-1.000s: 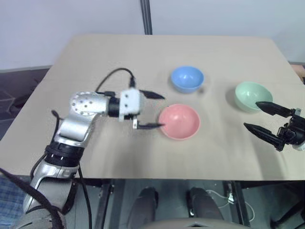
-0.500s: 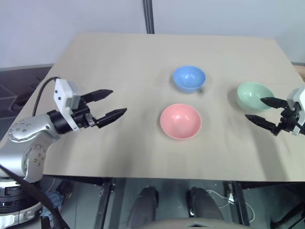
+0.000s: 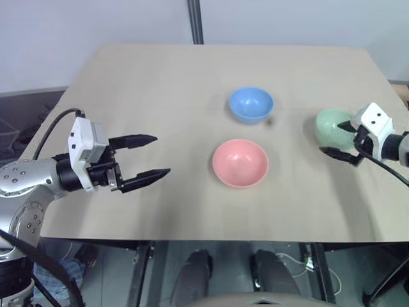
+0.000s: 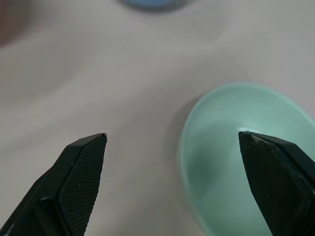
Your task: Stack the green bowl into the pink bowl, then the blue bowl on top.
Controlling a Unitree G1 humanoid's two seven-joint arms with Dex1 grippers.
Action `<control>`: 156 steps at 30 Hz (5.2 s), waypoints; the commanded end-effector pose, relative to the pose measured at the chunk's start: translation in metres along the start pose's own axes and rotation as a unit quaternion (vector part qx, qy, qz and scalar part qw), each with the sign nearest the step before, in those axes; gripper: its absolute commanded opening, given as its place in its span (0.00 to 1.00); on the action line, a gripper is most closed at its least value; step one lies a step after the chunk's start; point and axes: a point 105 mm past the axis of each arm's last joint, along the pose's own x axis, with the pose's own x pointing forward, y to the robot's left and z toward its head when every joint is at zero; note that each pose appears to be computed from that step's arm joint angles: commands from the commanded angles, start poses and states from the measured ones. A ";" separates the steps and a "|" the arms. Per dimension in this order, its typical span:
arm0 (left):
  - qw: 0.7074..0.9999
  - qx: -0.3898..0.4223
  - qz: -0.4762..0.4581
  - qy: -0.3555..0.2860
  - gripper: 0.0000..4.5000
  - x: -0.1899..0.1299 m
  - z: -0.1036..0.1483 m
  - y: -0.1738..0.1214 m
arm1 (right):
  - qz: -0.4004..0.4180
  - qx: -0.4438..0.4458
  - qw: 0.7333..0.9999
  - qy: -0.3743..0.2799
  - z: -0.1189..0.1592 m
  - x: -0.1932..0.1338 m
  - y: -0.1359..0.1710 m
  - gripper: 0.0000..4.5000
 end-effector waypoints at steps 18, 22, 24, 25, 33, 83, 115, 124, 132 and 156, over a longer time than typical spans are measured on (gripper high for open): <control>0.998 0.036 -0.052 0.008 1.00 0.007 0.004 0.004 | -0.026 -0.066 0.995 0.075 -0.002 0.013 -0.010 0.04; 0.998 0.036 -0.053 0.009 1.00 0.008 0.002 0.005 | 0.005 -0.093 0.995 0.031 0.017 0.014 0.003 0.04; 0.998 0.035 -0.054 0.010 1.00 0.008 0.001 0.004 | 0.048 -0.113 0.992 -0.026 0.042 0.012 0.022 0.04; 0.998 0.036 -0.056 0.011 1.00 0.008 0.000 0.004 | 0.081 -0.122 0.986 -0.073 0.061 0.009 0.037 0.04; 0.997 0.040 -0.062 0.013 1.00 0.012 -0.001 0.003 | 0.277 -0.239 0.902 -0.228 0.136 -0.032 0.143 0.04; 0.997 0.032 0.070 0.020 1.00 -0.011 -0.004 0.014 | 0.061 -0.272 0.948 -0.152 0.193 0.144 0.060 0.49; 0.995 0.046 0.087 -0.006 1.00 -0.010 0.005 0.017 | 0.220 -0.255 0.901 -0.274 0.224 0.054 0.097 0.01; 0.997 0.046 0.063 -0.004 1.00 -0.006 0.003 0.022 | 0.345 -0.248 0.873 -0.239 0.185 -0.012 0.152 0.01; 0.998 0.047 0.037 -0.009 1.00 0.002 0.007 0.028 | 0.319 -0.227 0.889 -0.239 0.192 -0.007 0.163 0.17; 0.992 -0.012 0.124 0.034 1.00 -0.027 -0.019 0.016 | 0.138 0.060 0.962 -0.226 0.061 -0.093 0.038 0.57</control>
